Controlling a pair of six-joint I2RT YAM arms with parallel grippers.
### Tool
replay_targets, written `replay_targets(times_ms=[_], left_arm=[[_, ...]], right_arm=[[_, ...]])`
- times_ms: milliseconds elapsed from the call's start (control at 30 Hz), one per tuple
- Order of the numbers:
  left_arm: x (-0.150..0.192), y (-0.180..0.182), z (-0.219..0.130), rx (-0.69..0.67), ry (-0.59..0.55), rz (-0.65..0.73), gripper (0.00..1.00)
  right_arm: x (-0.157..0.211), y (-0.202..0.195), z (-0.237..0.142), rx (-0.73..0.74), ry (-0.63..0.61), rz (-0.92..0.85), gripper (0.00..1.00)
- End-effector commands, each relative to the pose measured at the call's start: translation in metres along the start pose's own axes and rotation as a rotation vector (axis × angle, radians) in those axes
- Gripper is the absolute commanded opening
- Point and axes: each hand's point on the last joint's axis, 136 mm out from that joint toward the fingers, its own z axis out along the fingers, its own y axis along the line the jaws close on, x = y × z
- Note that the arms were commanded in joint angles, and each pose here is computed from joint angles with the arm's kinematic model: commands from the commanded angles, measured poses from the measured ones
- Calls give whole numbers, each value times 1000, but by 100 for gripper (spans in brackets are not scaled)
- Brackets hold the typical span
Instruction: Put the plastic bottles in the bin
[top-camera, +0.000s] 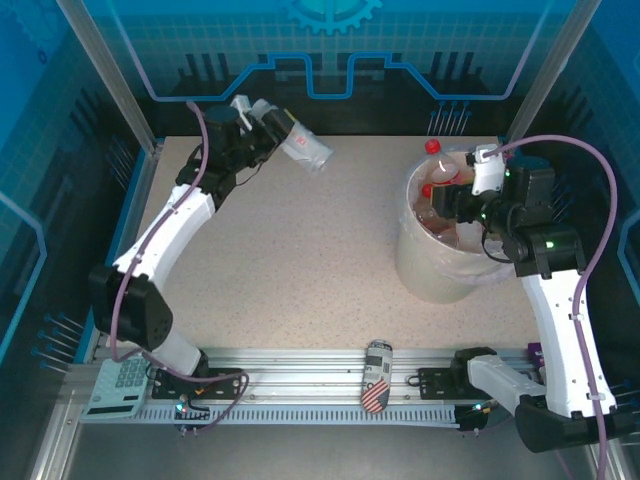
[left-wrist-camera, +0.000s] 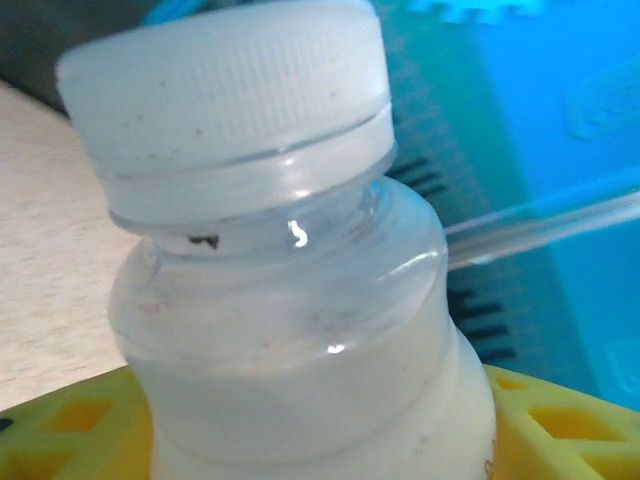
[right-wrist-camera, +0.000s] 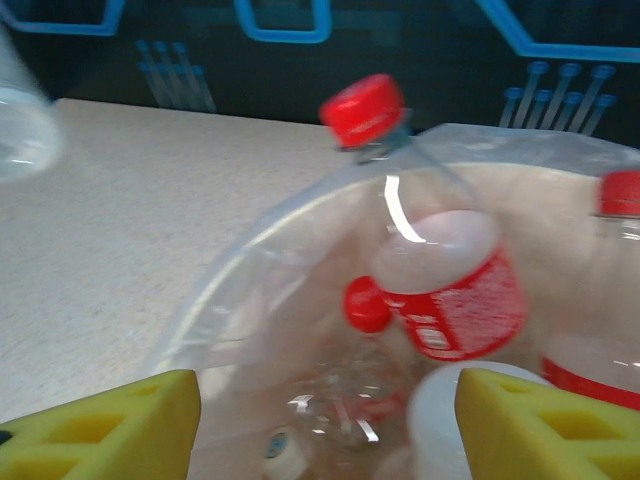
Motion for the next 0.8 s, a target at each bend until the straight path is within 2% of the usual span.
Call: replay_targets(times_ms=[0, 100, 233, 300, 400, 500, 667, 767], left_arm=[[-5, -65, -24, 107, -73, 99, 43], [9, -109, -32, 201, -61, 136, 40], [51, -157, -26, 278, 24, 232, 37], [76, -172, -19, 290, 77, 288, 36], [108, -186, -8, 297, 135, 354, 35], [135, -198, -1, 309, 176, 394, 34], [160, -204, 5, 287, 184, 464, 34], [168, -207, 7, 293, 188, 470, 34]], right_arm=[[-8, -28, -12, 143, -39, 32, 66], [-3, -49, -15, 228, -29, 60, 62], [6, -78, -21, 318, -27, 136, 55], [9, -81, -22, 300, -36, 170, 51], [6, -60, -14, 175, -60, 175, 46], [10, -41, -4, 89, -30, 163, 45], [32, -44, 18, 116, 76, 136, 46], [39, -53, 22, 158, 85, 143, 46]])
